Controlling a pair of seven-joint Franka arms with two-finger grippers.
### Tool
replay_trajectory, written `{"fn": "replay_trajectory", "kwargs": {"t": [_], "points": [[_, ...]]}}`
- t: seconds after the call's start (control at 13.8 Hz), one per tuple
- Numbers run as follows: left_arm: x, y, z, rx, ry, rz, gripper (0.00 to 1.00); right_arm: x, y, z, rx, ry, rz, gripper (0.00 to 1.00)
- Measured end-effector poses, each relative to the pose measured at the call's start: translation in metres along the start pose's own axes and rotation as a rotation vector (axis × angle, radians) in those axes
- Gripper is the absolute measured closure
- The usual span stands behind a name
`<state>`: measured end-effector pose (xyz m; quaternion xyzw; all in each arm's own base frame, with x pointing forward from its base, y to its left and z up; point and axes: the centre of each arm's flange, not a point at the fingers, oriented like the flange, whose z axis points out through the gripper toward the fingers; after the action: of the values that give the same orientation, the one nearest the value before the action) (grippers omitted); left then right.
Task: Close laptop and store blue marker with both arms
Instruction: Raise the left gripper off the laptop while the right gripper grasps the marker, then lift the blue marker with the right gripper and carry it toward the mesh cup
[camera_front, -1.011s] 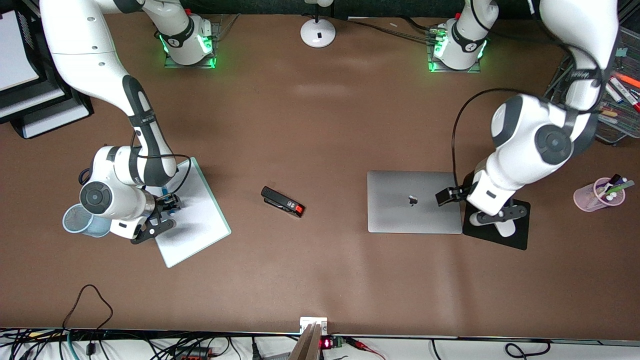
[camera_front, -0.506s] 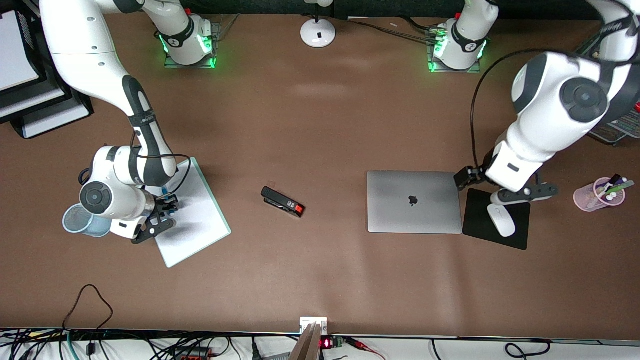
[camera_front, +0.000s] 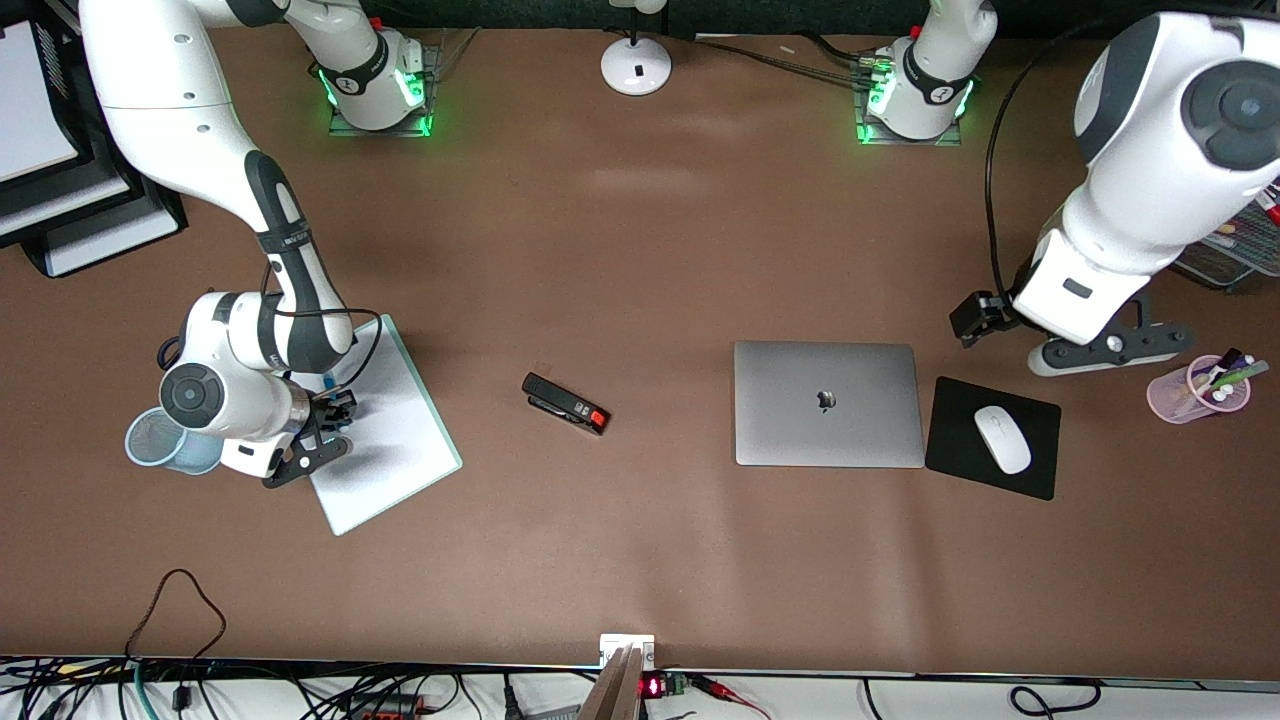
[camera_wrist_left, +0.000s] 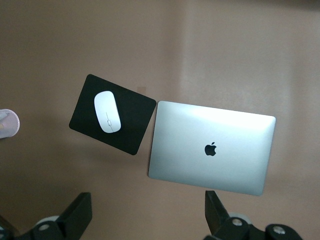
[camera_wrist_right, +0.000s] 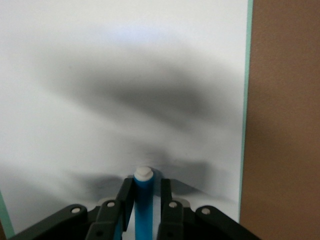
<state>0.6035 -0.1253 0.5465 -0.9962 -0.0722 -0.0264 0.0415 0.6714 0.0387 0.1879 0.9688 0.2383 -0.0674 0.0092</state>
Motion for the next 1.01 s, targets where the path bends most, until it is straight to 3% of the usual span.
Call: {"fn": "replay_trajectory", "kwargs": {"t": [0.36,0.72,1.01], "points": [[-0.007,0.000,-0.017,0.003,0.016,0.013,0.00,0.000,0.000,0.002,0.001,-0.003,0.000,0.74],[-0.012,-0.002,-0.027,0.008,0.022,0.043,0.00,0.000,0.000,0.003,0.001,-0.004,-0.001,0.82],[-0.013,-0.002,-0.029,-0.002,0.021,0.042,0.00,0.004,0.001,-0.003,-0.006,0.012,-0.002,0.82]]}}
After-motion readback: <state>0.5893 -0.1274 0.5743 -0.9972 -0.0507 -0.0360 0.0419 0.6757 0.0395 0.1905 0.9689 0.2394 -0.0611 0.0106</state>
